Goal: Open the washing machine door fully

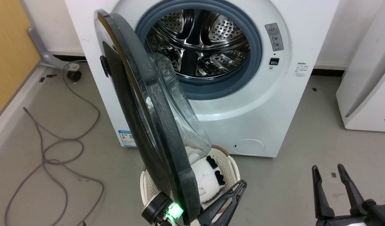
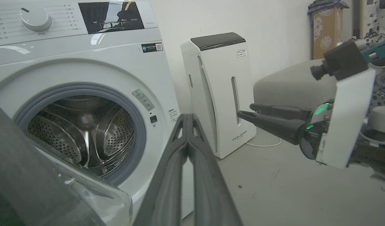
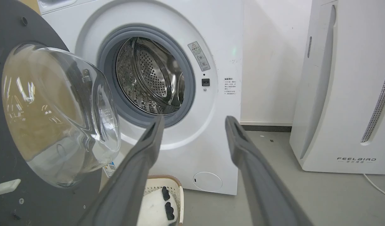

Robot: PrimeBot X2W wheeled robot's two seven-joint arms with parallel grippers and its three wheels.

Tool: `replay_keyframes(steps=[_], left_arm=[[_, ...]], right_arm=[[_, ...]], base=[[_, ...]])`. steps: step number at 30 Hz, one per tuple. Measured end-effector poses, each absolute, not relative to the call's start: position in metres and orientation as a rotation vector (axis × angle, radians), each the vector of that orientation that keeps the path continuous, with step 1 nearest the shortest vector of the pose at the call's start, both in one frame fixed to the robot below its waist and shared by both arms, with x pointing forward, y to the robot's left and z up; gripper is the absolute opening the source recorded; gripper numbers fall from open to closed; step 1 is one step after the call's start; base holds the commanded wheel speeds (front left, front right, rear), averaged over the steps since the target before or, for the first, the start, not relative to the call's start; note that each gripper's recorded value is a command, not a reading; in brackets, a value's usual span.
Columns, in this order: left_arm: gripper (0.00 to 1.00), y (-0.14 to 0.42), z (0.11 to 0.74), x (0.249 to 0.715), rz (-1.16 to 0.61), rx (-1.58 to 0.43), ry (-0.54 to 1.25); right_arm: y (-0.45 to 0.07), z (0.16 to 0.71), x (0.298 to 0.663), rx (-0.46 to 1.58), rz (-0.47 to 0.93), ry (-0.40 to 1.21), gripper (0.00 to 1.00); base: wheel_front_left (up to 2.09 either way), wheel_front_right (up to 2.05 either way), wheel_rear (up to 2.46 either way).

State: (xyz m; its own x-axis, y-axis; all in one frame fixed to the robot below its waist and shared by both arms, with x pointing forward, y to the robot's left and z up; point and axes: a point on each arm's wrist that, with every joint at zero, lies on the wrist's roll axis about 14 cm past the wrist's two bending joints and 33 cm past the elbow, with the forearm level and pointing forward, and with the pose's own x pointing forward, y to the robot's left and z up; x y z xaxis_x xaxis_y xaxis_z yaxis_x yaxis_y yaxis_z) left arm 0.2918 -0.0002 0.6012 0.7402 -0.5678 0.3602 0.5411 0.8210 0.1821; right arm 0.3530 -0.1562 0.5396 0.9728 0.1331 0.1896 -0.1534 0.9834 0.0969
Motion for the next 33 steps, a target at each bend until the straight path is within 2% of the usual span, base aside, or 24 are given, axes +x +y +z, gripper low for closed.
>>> replay_keyframes(steps=[13, 33], left_arm=[[0.00, 0.023, 0.540, 0.313, -0.502, 0.057, -0.207], [0.00, 0.094, 0.534, 0.298, -0.265, 0.094, -0.182]], right_arm=[[-0.152, 0.531, 0.357, 0.111, 0.157, -0.157, 1.00], [-0.113, 0.532, 0.371, 0.122, 0.274, -0.151, 1.00]], base=[[0.00, 0.00, 0.00], [0.00, 0.00, 0.00]])
